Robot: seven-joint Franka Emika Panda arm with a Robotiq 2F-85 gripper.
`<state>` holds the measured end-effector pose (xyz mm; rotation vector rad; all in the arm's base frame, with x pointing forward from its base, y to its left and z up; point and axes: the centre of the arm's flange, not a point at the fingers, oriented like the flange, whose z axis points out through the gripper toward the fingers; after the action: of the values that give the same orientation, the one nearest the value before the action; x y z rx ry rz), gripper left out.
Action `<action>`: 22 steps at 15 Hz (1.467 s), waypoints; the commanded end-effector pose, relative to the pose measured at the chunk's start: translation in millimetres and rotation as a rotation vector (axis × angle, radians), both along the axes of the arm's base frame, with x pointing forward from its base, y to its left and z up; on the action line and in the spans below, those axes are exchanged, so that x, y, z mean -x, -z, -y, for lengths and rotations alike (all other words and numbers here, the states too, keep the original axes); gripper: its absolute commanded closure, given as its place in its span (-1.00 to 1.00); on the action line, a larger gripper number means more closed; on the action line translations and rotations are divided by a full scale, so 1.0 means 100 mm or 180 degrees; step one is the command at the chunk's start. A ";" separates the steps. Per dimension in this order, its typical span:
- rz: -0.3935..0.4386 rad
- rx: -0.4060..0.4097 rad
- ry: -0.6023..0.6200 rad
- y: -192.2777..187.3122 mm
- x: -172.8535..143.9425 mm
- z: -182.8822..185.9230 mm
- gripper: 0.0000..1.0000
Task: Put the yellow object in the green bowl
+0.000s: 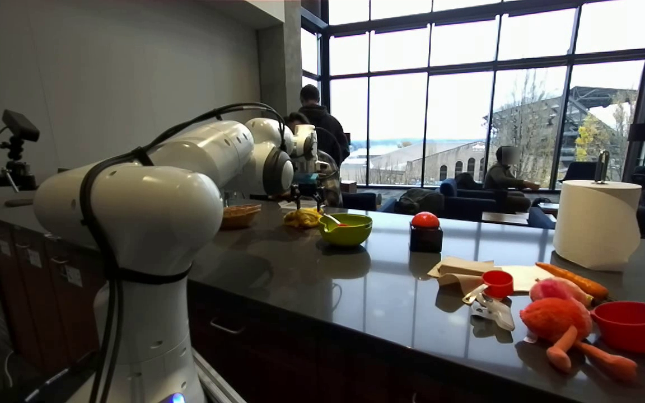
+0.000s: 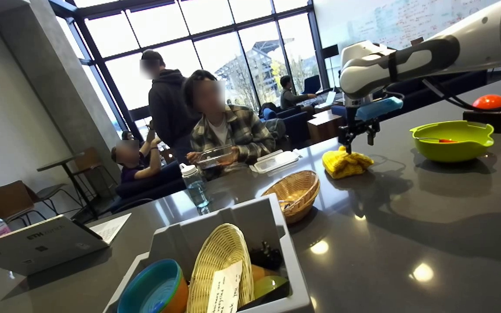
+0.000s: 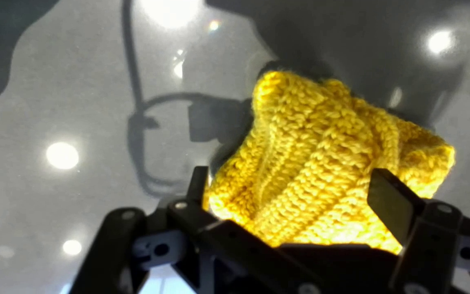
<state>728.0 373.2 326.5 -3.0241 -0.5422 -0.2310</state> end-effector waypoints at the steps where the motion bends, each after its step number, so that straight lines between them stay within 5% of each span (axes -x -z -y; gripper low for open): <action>1: 0.0023 -0.0073 0.0033 -0.15 -0.67 -0.33 -1.00; 5: 0.0003 0.0032 0.0046 -0.07 -0.68 -0.35 -0.95; 6: -0.0013 0.0054 0.0042 -0.06 -0.67 -0.35 -0.48; 9: -0.0057 0.0115 0.0077 0.02 -0.67 -0.33 -0.31; 17: -0.0169 0.0208 0.0143 0.22 -0.67 -0.25 0.94; 22: -0.0167 0.0206 0.0184 0.27 -0.67 -0.24 0.98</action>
<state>728.1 365.1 290.5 -3.0870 -0.4975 -0.1471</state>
